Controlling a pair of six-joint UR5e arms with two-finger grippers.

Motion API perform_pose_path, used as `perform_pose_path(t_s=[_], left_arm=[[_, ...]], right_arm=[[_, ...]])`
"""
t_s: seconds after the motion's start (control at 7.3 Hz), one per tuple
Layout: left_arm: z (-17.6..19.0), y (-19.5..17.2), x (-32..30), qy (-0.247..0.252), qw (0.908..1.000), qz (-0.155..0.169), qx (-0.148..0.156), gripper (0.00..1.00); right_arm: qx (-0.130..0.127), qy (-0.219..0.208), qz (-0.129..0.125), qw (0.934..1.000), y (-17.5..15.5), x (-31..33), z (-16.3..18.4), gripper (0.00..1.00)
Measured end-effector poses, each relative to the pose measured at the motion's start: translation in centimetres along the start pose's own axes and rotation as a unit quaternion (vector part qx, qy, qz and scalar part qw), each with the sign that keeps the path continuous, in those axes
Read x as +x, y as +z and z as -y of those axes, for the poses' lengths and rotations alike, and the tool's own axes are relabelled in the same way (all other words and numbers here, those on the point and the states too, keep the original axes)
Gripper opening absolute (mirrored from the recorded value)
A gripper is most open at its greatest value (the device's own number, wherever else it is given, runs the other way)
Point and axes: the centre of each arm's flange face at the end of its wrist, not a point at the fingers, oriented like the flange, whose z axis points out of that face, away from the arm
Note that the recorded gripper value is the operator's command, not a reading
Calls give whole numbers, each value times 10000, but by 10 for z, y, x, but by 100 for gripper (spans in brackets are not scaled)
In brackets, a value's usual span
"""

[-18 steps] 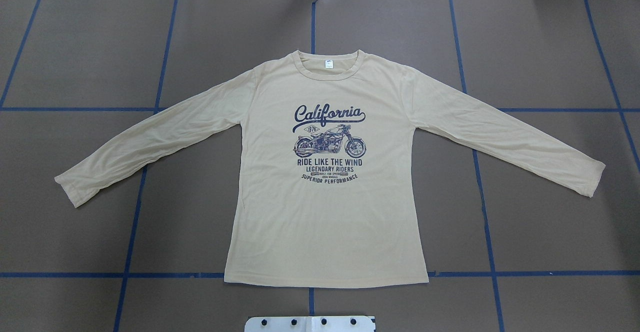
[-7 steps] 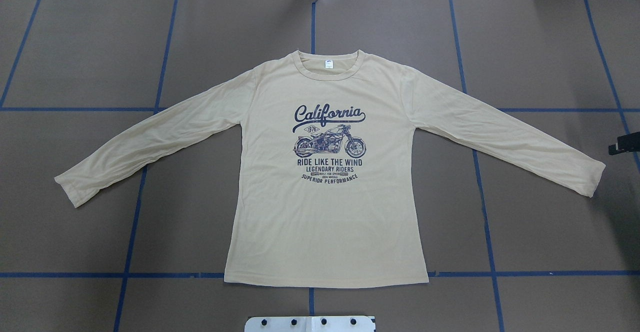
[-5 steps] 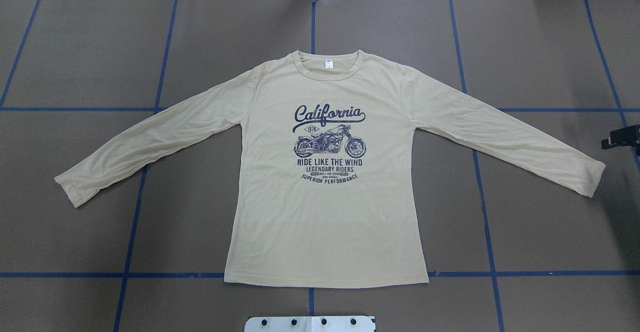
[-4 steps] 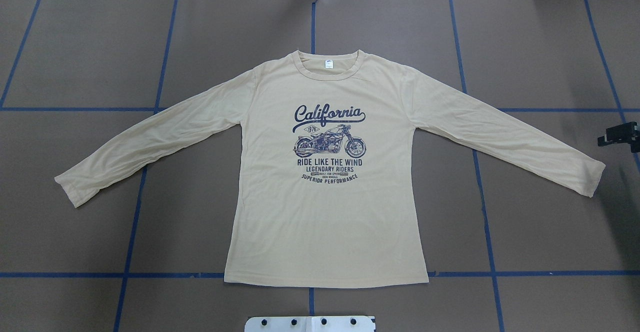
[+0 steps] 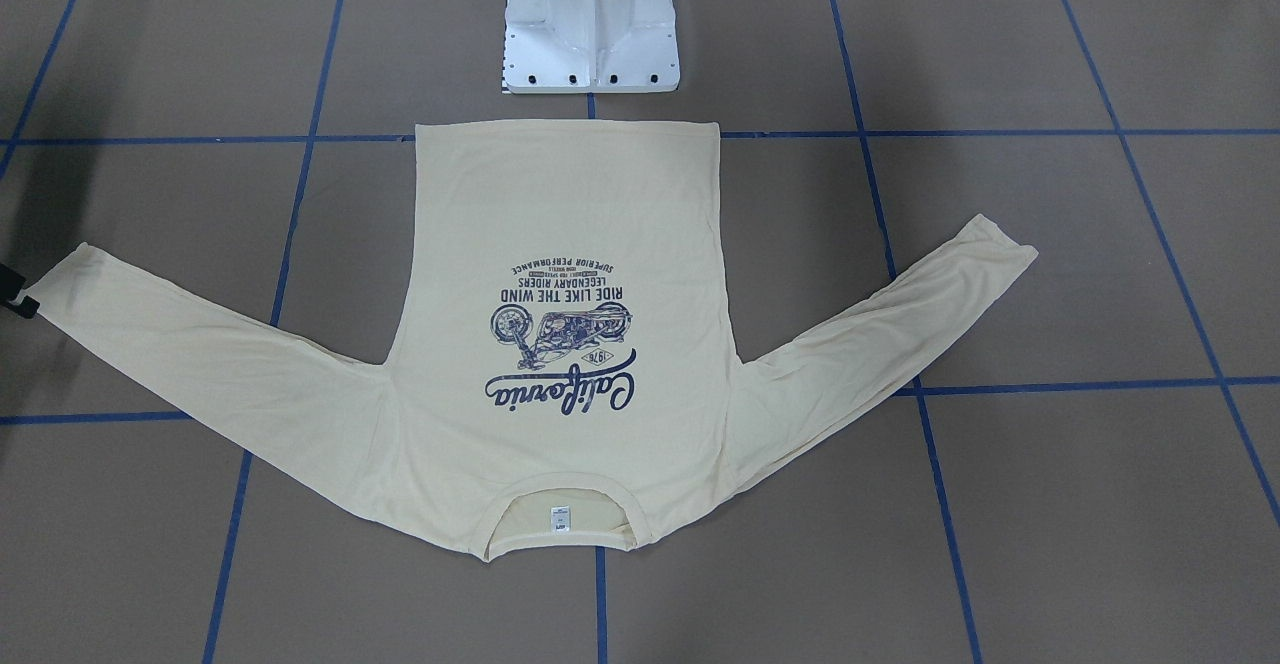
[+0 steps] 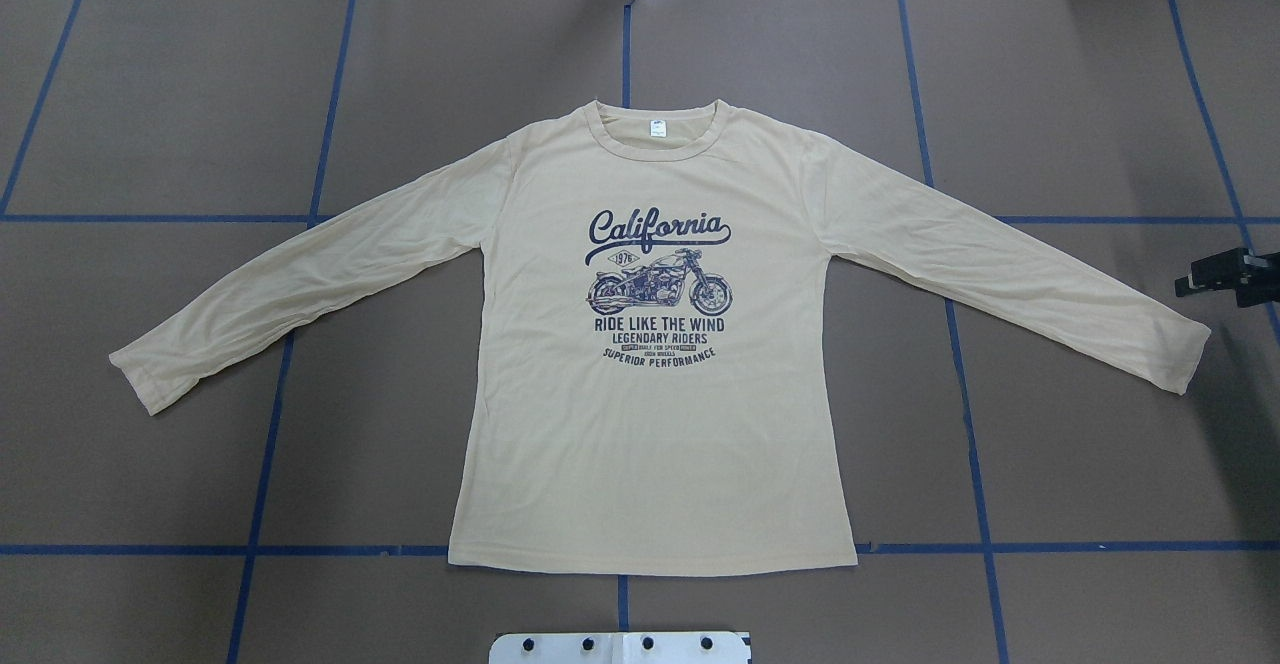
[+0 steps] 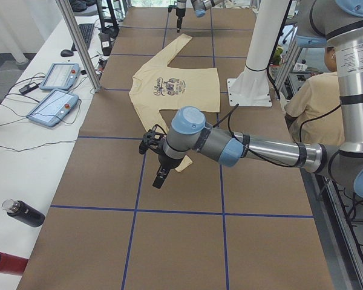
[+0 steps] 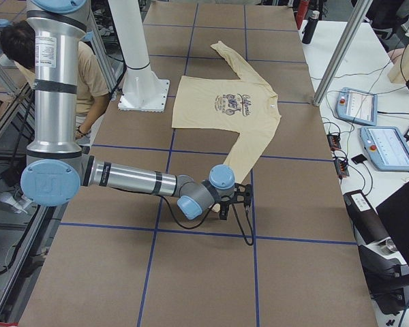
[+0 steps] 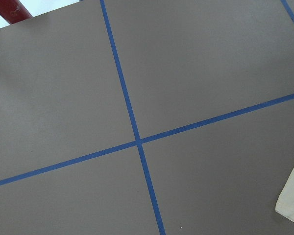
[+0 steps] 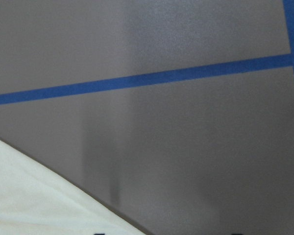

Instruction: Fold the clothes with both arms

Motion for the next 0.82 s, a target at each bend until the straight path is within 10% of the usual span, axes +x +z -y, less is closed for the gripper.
perform_pose_path(t_s=[0.82], left_arm=[[0,-1,0,0,10000,0,1,100]], right_arm=[[-252,12,114,9996,9,4,-13,73]])
